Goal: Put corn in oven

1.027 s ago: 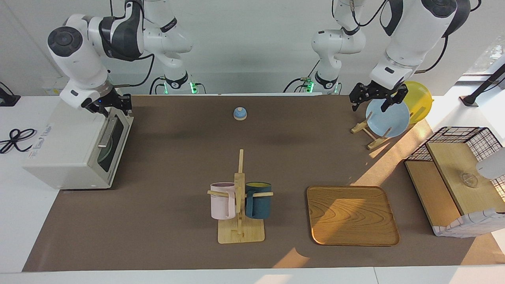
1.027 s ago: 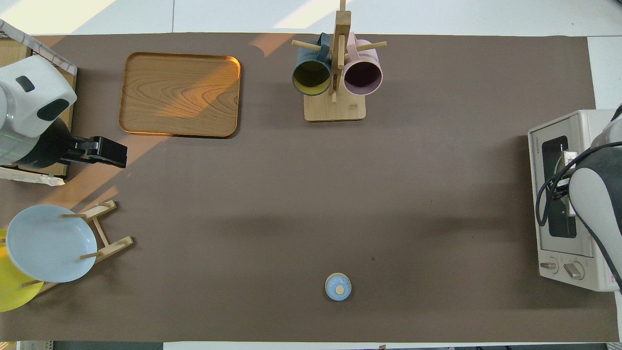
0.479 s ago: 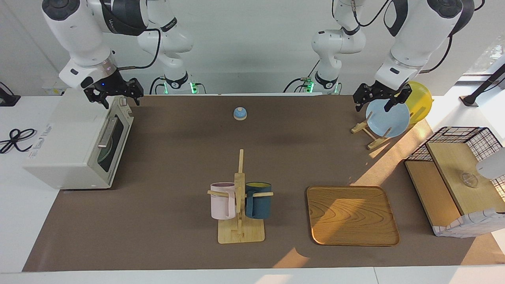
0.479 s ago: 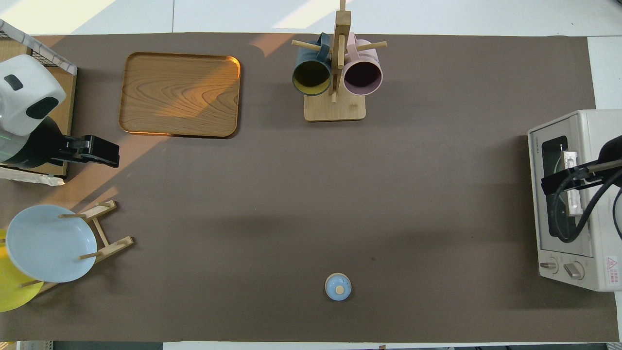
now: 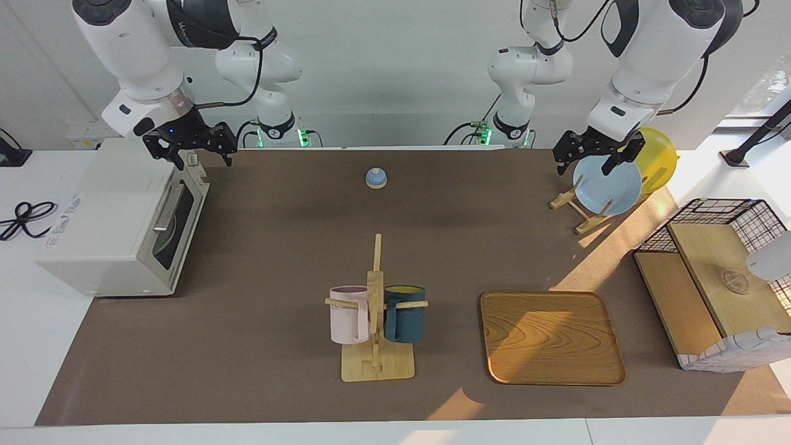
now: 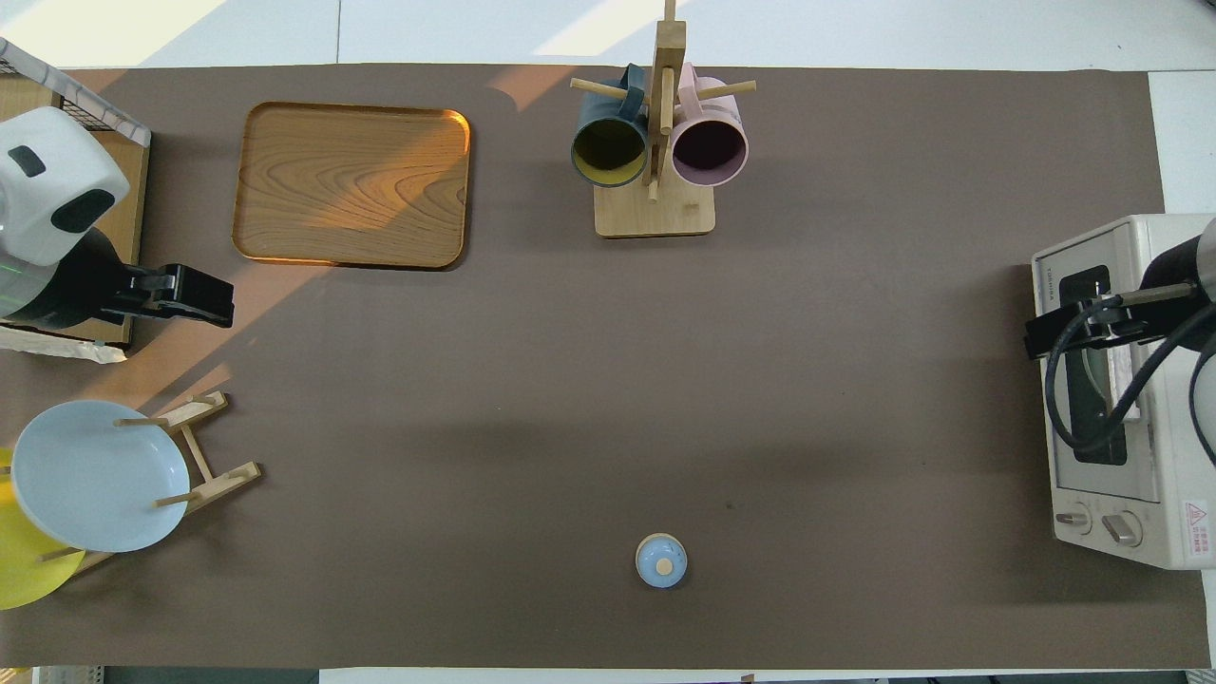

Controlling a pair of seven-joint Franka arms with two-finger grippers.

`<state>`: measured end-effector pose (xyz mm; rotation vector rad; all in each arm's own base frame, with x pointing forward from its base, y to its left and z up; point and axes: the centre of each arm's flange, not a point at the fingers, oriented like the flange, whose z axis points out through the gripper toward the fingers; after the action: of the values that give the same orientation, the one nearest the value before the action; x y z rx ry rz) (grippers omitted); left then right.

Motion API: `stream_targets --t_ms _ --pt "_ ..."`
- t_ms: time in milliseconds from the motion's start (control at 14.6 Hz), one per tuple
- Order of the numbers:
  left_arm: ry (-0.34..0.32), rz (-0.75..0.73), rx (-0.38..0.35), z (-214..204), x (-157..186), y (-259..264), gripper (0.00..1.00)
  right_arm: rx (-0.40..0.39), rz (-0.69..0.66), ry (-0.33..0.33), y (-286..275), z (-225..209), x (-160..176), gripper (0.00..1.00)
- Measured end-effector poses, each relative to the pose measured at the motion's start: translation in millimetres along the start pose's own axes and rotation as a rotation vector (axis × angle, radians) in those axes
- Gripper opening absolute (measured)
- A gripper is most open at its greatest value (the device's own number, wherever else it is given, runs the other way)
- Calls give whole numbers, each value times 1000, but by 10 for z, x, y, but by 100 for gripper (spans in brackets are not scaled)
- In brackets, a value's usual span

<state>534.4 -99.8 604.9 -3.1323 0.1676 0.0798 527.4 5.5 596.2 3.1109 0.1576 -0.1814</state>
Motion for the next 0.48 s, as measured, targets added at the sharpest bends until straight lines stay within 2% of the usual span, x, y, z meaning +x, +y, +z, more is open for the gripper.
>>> stream_targets --t_ms 479 --pt "0 0 0 0 0 0 100 19 5 4 21 -27 72 100"
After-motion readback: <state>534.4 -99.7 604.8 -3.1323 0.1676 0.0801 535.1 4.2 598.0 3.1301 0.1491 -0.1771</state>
